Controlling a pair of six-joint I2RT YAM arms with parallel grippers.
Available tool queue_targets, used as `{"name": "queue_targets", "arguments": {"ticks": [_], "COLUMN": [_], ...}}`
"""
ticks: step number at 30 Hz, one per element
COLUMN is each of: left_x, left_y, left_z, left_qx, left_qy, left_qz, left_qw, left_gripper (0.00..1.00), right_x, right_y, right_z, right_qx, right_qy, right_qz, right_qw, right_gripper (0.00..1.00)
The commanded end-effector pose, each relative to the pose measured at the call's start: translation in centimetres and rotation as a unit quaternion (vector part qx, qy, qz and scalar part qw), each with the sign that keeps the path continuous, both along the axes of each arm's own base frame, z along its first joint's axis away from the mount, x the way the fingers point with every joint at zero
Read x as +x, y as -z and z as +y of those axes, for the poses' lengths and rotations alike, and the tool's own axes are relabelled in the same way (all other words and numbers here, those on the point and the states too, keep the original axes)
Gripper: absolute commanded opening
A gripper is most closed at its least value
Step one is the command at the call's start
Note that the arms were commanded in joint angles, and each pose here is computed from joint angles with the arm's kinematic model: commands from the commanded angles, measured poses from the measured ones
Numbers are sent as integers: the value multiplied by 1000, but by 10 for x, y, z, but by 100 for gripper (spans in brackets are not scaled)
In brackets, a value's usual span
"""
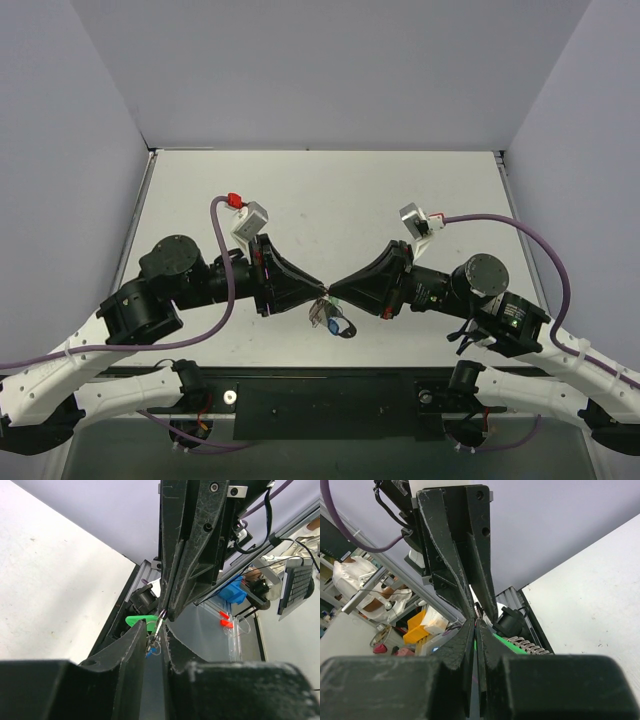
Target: Remove the keys from the keyring
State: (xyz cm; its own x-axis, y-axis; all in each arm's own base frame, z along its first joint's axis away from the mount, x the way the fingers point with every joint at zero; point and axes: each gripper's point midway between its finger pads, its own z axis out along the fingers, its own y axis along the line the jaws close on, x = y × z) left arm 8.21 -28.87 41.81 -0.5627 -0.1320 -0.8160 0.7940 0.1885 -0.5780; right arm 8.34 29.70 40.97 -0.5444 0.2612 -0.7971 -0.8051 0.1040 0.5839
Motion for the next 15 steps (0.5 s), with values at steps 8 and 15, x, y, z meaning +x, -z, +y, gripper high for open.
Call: {"name": "queue_targets", "arguments": {"ticks": [8,15], "left_x": [-7,-16], "left_y": [-27,-39], "left_z": [10,13], "left_qx": [-23,-30], "left_qy": [7,26], "left_qz": [-35,-48], "left_qw": [999,998], "left_gripper": [0,0], "right_x": [-25,-40], "right_y": [-41,-48], "right_z": [-3,0], "right_qx": [64,84], "right_qy": [-66,-126], "right_qz": [-37,-28], "right_qw": [995,988], "right_gripper": [0,0]}}
